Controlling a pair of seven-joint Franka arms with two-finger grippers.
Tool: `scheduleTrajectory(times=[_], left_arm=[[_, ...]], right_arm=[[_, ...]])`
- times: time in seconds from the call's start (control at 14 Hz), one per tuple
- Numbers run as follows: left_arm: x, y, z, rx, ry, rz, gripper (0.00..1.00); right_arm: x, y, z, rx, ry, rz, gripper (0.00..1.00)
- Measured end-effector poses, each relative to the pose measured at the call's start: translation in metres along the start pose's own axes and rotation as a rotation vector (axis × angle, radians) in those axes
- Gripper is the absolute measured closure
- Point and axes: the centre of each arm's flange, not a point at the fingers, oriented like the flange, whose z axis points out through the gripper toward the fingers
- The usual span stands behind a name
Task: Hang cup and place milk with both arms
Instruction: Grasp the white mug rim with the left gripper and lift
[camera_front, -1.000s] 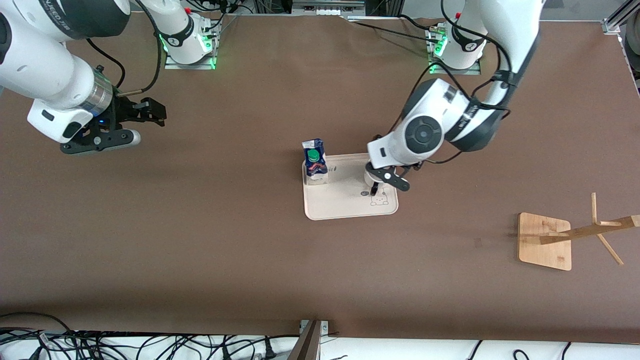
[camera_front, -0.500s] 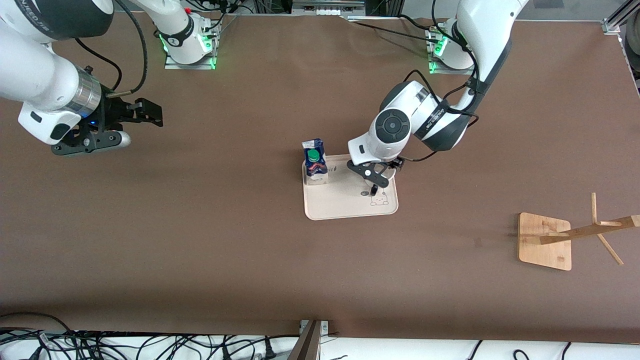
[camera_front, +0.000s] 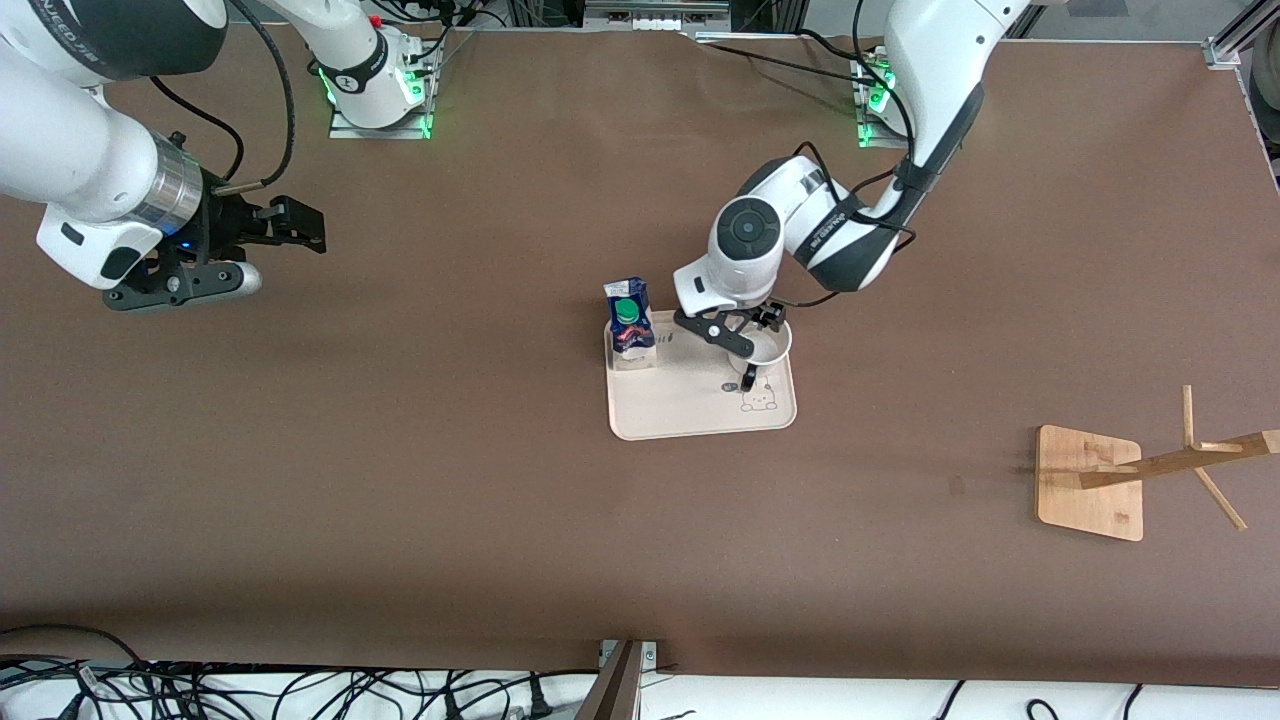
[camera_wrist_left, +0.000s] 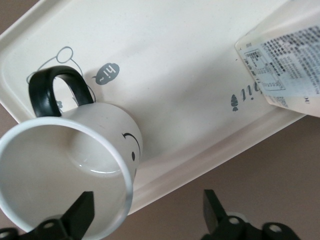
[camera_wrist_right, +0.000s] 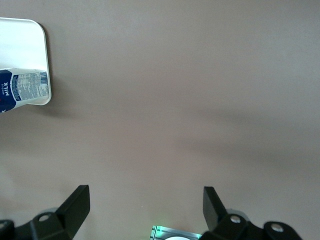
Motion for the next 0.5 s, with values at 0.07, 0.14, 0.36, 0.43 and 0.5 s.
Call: scheduleTrajectory(times=[0.07,0.14,0.36,0.43,0.5], left_arm=[[-0.0002,0.0017,0.0018,0.013,0.003,0.010,0.06],[-0.0002,0.0023,0.0029,0.019,0.003,0.016,0.11],[-0.0013,0.0094,0.0021,0.023,0.003,0.028,0.46],[-0.0011,0.0098,0.0003,0.027,-0.003,0.026,0.55],[-0.0005,0.0086,-0.0026,0.034,-0.015,0.022,0.67]], right_arm=[[0.0000,-0.0001,0.0000,0.000,0.000,0.000,0.00],[0.0000,-0.0003,0.0001,0.001,0.000,0.000,0.00],[0.0003,-0.0007,0.0014,0.002,-0.005,-0.001,0.00],[0.0005,-0.0008,0.0018,0.003,-0.006,-0.002,0.00],[0.0007,-0.0007,0.0020,0.003,-0.006,-0.005,0.00]])
